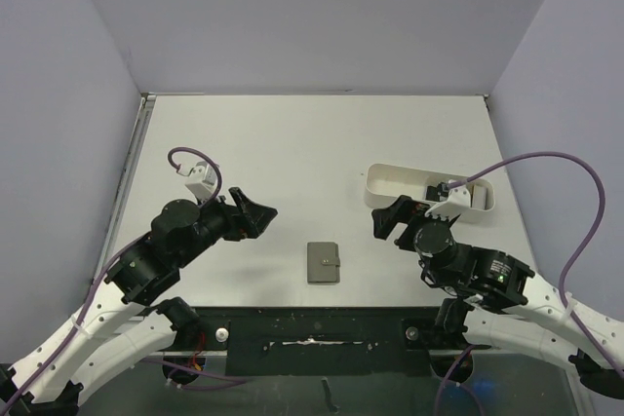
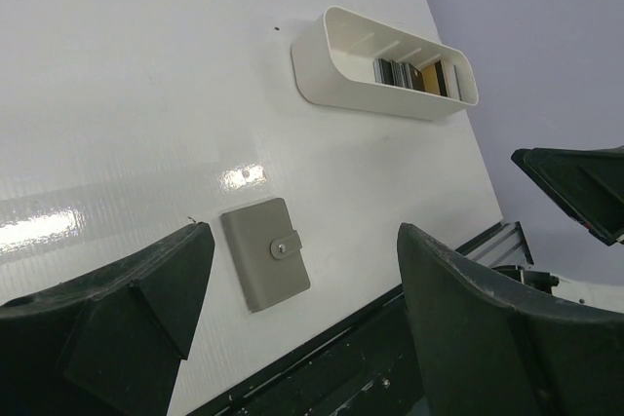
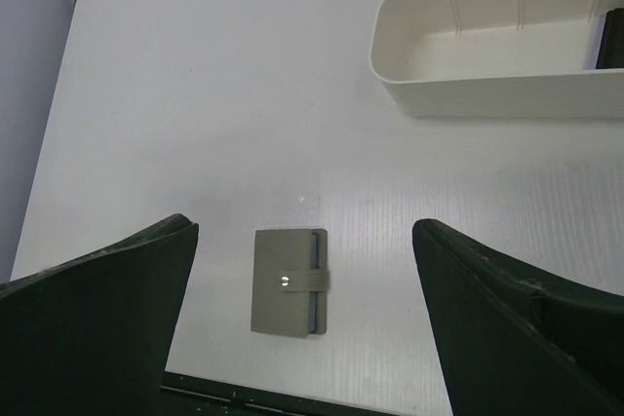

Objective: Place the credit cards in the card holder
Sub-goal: Reset both arms

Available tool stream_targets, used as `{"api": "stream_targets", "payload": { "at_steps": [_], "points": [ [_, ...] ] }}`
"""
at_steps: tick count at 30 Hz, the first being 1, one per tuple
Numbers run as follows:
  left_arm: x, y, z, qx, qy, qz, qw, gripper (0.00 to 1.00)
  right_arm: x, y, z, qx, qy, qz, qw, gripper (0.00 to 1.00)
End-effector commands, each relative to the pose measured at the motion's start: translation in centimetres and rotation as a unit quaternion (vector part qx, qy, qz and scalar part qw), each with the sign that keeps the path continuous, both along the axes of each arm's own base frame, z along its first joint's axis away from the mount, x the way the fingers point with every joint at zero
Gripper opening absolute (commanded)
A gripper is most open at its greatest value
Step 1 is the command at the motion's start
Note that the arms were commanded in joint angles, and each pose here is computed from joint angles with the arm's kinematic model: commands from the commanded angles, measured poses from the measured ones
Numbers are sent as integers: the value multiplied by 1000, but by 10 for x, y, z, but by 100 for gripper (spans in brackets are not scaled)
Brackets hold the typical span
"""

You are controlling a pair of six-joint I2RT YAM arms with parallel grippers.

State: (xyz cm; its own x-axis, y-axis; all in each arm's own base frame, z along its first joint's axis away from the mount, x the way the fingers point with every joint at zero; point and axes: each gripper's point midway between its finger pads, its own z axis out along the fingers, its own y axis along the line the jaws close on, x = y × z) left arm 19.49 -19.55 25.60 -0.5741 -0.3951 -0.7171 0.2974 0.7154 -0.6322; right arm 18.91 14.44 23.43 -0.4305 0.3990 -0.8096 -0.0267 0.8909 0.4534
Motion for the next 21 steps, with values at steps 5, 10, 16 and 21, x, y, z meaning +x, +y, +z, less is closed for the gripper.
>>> {"api": "stream_targets", "payload": {
  "at_steps": [5,10,16,21],
  "points": [
    [7,3,23,-20,-31,17,999,75,10,-4,16,-3,-20,-32,999,98],
    [8,3,27,-20,-32,18,999,75,12,0,25,-9,-29,-18,999,98],
    [9,4,37,-24,-38,22,999,75,12,2,43,7,-40,-13,999,98],
    [11,5,31,-19,-36,26,999,75,12,4,31,-6,-44,-2,999,98]
  ]
}}
